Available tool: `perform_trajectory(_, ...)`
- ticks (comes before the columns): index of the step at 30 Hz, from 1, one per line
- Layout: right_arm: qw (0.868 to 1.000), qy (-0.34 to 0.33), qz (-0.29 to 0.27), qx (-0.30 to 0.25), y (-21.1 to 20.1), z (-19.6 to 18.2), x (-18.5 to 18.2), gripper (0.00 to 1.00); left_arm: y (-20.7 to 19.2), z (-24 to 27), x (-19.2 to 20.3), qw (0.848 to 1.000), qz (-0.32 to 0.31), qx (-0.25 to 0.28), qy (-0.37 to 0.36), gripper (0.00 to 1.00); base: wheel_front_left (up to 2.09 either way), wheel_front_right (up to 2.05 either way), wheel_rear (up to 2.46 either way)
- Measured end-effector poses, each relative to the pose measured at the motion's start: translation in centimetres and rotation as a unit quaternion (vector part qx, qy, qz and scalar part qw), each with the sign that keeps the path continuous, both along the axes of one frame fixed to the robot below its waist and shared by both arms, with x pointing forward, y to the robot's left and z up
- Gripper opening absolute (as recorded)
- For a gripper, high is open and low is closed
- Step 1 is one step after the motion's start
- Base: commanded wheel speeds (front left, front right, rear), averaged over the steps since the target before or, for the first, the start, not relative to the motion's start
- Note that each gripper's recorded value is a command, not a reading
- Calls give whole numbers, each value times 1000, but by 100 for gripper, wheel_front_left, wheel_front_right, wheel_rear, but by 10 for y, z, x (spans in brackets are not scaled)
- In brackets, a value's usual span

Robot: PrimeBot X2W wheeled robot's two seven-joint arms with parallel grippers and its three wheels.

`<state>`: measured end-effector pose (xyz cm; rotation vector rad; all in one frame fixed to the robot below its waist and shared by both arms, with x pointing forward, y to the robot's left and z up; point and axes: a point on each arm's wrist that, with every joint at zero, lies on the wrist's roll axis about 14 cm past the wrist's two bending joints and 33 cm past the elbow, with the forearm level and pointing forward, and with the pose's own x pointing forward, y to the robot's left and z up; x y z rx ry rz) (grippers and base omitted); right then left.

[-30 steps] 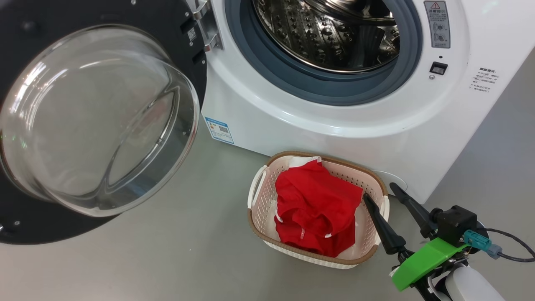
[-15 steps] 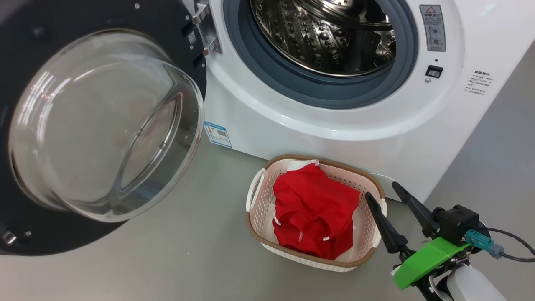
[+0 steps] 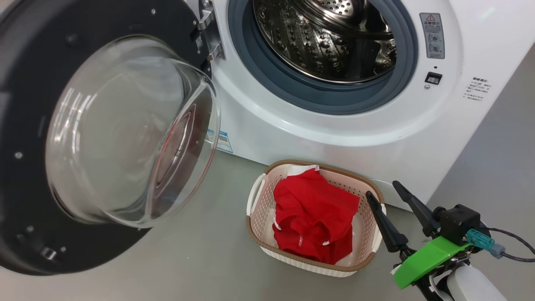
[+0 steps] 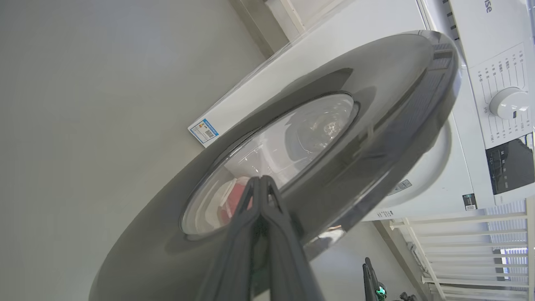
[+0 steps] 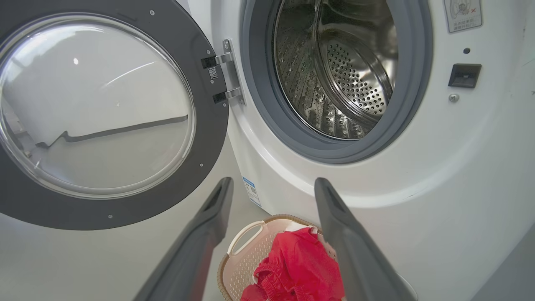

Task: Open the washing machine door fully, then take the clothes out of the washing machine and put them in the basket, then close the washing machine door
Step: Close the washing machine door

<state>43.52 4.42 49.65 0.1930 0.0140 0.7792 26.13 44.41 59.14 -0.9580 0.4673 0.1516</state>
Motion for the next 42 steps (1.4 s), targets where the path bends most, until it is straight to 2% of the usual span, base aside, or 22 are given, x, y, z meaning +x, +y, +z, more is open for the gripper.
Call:
perform_trajectory(8, 1000, -5, -4, 2, -2, 5, -2, 100, -37, 3, 5, 997, -78, 5, -10, 0, 0, 0, 0)
perform_trajectory(16, 1000, -5, -20, 6, -13, 9, -10, 100, -82, 4, 9, 984, -174, 20, -13, 0, 0, 0, 0)
perform_trajectory(31, 997, -10, -76, 12, -53, 16, -12, 100, -174, 16, 45, 942, -328, 27, -61, 0, 0, 0, 0)
perform_trajectory(37, 994, -9, -109, 12, -77, 14, -9, 100, -210, 18, 64, 923, -376, 24, -79, 0, 0, 0, 0)
perform_trajectory(42, 991, -12, -130, -1, -94, 10, -10, 100, -237, 13, 83, 912, -400, 15, -88, 0, 0, 0, 0)
